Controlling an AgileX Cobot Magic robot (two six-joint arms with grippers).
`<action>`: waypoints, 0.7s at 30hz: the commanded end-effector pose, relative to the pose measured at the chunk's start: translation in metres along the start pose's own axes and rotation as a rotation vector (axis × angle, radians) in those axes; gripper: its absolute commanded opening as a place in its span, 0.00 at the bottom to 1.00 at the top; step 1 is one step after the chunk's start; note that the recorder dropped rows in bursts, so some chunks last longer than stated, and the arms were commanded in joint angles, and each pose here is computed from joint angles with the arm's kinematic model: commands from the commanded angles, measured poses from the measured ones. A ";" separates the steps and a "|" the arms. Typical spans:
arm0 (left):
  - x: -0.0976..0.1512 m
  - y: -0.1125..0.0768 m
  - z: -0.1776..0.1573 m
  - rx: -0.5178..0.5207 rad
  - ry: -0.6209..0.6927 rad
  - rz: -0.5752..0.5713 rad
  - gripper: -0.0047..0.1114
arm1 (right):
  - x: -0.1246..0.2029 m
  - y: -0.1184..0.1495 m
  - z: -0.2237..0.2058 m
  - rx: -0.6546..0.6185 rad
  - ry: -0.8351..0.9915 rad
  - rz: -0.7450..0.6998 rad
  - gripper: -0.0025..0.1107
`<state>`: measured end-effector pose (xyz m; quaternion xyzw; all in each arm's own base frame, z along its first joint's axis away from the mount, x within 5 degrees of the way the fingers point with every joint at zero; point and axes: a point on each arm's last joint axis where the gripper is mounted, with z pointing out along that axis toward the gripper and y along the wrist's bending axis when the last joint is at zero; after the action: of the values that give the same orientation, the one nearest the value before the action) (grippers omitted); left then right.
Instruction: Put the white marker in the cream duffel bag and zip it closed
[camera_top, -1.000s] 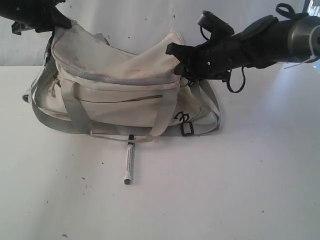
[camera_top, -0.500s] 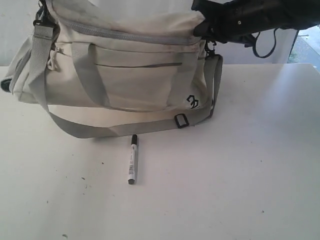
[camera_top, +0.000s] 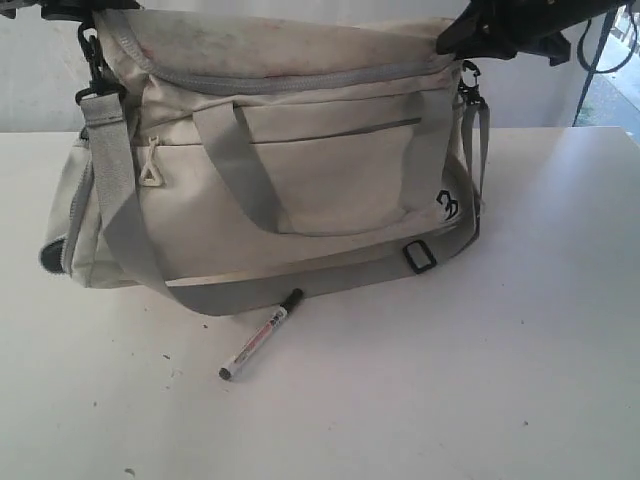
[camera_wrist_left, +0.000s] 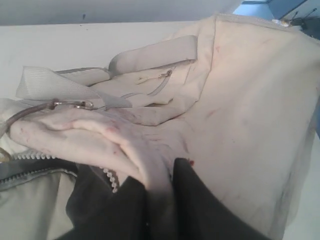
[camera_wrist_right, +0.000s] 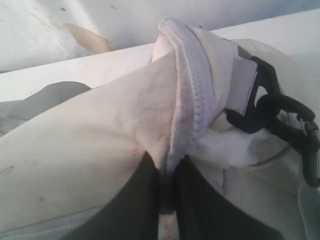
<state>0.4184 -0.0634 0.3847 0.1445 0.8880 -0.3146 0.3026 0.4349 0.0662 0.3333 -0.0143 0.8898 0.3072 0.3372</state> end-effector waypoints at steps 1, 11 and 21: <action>-0.001 -0.008 -0.015 -0.031 -0.028 0.057 0.04 | -0.022 -0.017 -0.025 0.115 -0.123 -0.026 0.02; 0.018 0.020 -0.001 -0.198 0.106 0.016 0.04 | -0.022 -0.035 -0.003 0.148 -0.156 -0.006 0.02; 0.060 0.049 0.040 -0.191 0.180 -0.120 0.04 | 0.003 -0.057 0.044 0.139 0.021 0.000 0.02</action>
<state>0.4152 -0.0660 0.3109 0.0915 0.9305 -0.2823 0.2147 0.4581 0.0670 0.2887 0.0007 0.9075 0.3092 0.2843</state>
